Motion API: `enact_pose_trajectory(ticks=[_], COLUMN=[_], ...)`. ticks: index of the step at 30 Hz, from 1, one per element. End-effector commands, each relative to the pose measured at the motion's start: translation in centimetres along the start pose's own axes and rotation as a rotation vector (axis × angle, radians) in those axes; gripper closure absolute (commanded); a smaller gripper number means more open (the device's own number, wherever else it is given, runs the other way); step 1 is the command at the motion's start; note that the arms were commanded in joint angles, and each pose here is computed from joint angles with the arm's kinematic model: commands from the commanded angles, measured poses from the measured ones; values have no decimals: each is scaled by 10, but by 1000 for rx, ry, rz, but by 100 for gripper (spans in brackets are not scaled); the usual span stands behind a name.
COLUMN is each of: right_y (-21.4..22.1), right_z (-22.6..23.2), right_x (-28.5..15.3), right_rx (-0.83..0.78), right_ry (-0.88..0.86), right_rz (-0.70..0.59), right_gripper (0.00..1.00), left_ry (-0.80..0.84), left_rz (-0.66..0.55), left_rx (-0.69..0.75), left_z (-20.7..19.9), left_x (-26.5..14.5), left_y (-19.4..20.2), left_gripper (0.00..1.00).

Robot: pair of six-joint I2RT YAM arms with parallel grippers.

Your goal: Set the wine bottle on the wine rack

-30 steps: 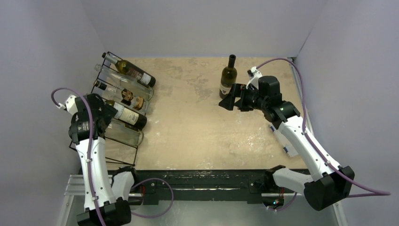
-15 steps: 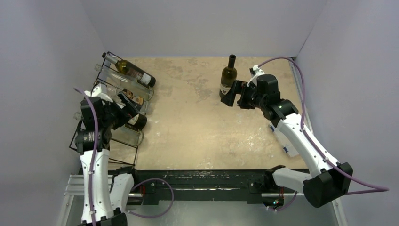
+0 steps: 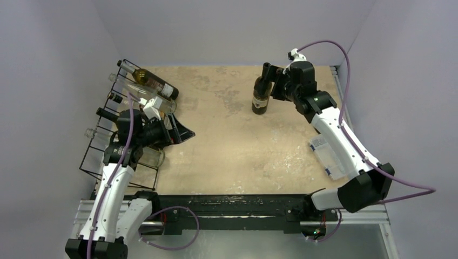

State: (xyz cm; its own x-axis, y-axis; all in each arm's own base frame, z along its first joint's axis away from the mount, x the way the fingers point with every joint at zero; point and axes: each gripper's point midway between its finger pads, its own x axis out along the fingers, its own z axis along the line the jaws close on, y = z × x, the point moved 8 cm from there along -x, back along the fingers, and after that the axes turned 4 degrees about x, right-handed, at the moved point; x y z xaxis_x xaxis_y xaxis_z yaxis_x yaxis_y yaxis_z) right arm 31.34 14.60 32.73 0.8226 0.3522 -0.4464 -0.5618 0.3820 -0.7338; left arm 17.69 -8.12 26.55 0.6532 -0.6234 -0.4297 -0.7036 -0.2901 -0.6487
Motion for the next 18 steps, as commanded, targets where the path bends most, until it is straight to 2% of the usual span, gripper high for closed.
enact_pose_trajectory(ticks=[1, 4, 11, 18], right_y=[-33, -47, -72, -77], right_z=[9, 10, 7, 1], right_x=[9, 21, 40, 68], right_rx=[-9, -19, -81, -112], right_ry=[52, 92, 194, 234], right_rz=[-121, -160, -262, -287], right_gripper=[2, 2, 2, 3], left_ry=[121, 149, 91, 93], left_rz=[-9, -27, -52, -43], left_rx=[143, 192, 229, 245], left_z=[-14, -21, -19, -21], left_x=[0, -5, -12, -12], left_y=[1, 3, 8, 8], left_gripper=[3, 3, 3, 3])
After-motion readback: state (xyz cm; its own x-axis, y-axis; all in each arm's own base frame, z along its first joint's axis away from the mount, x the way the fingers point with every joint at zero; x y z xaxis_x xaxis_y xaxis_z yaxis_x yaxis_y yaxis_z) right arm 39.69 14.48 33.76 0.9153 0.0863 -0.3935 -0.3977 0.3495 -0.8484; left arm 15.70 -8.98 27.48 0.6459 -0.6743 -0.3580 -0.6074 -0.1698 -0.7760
